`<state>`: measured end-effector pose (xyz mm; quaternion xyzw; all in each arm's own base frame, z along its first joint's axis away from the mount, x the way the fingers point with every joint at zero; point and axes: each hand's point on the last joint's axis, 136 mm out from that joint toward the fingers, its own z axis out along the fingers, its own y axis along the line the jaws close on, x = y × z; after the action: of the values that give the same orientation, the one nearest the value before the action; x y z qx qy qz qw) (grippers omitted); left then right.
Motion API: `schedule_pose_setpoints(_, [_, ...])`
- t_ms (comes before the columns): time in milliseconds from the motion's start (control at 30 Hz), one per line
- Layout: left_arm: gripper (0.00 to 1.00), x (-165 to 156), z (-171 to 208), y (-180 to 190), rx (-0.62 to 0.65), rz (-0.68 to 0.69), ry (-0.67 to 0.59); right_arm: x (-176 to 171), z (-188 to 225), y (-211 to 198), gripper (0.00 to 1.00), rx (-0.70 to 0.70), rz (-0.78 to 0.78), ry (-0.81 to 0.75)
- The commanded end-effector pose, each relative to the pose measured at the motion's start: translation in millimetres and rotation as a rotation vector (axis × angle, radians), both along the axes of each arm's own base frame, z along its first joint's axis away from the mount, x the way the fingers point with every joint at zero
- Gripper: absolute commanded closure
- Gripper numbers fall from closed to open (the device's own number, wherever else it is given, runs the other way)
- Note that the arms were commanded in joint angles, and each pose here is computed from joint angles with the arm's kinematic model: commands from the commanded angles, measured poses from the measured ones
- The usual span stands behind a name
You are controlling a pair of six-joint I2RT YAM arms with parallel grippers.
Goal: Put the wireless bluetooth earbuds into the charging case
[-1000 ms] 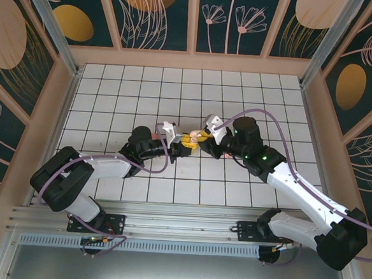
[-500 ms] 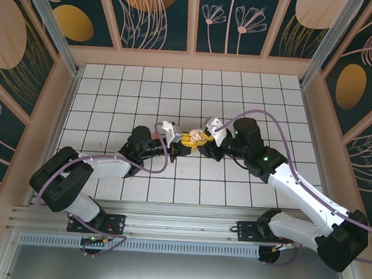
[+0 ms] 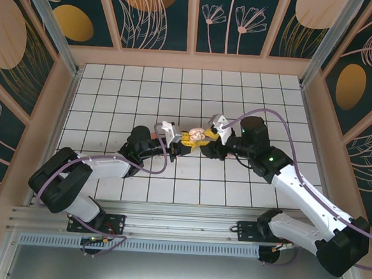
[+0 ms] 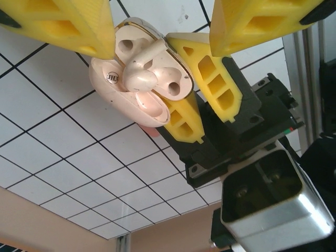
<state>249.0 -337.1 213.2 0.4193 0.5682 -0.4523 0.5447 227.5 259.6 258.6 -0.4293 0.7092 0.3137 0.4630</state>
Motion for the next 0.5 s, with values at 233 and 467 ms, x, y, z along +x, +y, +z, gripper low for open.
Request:
schedule_pose_setpoints(233, [0.85, -1.1, 1.7, 3.4, 0.029, 0.007, -0.085, 3.3, 55.4, -12.1, 0.54, 0.196, 0.017, 0.036])
schedule_pose_setpoints(467, [0.85, 2.8, -10.4, 2.9, 0.090, 0.018, -0.114, 9.0, 31.1, -7.1, 0.59, 0.153, 0.008, 0.249])
